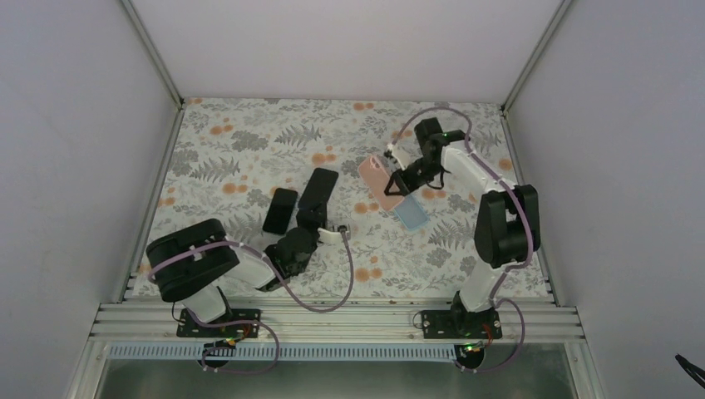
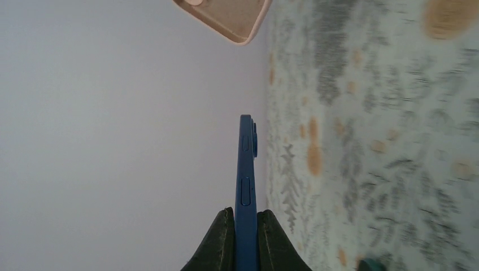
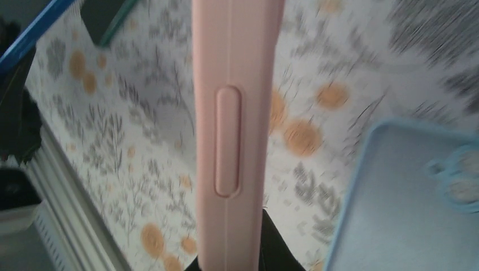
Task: Take the phone out of the phone case
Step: Place the phone case at the center of the board, then place the phone at the center of the board.
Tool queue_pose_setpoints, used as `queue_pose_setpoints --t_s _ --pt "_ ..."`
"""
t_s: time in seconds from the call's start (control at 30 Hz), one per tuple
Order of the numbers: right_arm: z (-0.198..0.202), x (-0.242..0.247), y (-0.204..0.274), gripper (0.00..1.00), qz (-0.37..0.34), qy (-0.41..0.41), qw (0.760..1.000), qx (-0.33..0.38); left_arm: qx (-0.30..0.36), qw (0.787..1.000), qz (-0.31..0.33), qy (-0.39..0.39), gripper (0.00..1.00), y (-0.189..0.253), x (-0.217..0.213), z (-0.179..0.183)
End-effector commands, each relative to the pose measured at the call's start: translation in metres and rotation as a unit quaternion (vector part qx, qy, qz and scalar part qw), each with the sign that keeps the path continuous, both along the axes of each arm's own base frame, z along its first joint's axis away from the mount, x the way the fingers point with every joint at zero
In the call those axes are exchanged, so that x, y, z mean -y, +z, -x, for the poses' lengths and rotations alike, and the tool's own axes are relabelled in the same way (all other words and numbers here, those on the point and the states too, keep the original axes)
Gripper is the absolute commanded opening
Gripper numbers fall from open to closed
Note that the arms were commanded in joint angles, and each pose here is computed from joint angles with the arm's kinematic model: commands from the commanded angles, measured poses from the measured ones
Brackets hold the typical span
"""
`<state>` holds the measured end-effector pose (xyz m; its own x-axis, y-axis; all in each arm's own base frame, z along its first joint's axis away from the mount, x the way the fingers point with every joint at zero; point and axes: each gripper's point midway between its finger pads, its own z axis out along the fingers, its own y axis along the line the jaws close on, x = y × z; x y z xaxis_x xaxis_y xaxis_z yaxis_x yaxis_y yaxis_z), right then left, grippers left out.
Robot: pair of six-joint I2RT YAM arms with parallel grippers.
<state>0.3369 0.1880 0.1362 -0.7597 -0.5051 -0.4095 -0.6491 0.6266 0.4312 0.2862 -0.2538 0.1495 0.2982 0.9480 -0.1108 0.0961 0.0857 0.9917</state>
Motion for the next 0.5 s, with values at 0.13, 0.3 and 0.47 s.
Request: queue_pose_setpoints --t_s 0.13,0.3,0.47 --pt "0.073 -0.005 -0.068 0.04 0.017 0.064 0.989 -0.129 -0.008 0.999 -0.012 -0.037 0.03 -0.030 0.016 0.019" --pt "0.084 -0.002 -0.091 0.05 0.043 0.064 0.985 -0.152 -0.067 0.995 -0.022 -0.065 0.08 -0.059 0.030 0.035" --pt "0.079 0.004 -0.095 0.27 0.069 0.054 0.986 -0.140 -0.174 0.980 -0.039 -0.092 0.33 -0.093 0.038 0.051"
